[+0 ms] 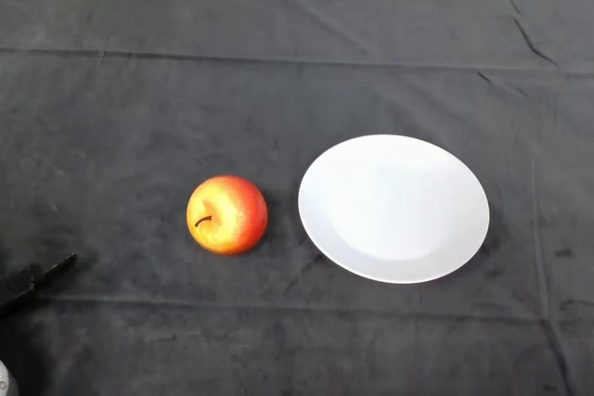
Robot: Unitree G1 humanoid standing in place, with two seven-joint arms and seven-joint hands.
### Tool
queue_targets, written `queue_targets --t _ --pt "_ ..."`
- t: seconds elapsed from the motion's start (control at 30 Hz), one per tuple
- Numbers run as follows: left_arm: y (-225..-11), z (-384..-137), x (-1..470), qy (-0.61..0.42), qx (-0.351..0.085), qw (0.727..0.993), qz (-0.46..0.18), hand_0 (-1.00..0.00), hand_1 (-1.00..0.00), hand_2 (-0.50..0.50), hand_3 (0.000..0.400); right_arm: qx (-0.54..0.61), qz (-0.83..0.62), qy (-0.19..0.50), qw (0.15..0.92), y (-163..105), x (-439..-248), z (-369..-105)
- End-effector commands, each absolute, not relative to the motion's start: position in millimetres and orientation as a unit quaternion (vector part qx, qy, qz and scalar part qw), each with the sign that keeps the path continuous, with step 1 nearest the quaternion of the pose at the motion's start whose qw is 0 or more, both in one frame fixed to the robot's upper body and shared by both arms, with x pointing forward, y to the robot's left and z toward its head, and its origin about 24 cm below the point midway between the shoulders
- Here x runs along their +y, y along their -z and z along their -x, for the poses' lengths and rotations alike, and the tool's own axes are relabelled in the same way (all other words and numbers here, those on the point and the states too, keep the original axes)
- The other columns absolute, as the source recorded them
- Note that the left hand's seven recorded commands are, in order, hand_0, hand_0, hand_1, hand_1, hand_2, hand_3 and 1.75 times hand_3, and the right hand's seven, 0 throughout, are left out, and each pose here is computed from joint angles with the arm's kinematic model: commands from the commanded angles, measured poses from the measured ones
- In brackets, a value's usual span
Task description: Move the apple to the plate
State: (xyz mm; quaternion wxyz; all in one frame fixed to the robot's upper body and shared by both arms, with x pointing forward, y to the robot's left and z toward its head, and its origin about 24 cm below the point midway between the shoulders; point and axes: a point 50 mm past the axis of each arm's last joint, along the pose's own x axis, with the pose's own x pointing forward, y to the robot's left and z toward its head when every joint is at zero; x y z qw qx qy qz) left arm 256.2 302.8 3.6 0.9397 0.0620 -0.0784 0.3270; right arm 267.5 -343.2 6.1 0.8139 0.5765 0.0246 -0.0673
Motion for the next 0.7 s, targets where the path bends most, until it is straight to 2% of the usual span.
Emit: queue_targets --t 0.03,0.7 --pt "-12 -257 315 -0.336 -0.089 0.935 -0.074 0.00 0.00 0.00 0.000 0.008 -0.577 0.069 0.814 -13 -353.1 -265" --pt "-23 -267 312 -0.324 -0.109 0.936 -0.088 0.00 0.00 0.00 0.000 0.008 -0.577 0.069 0.814 -13 -353.1 -265"
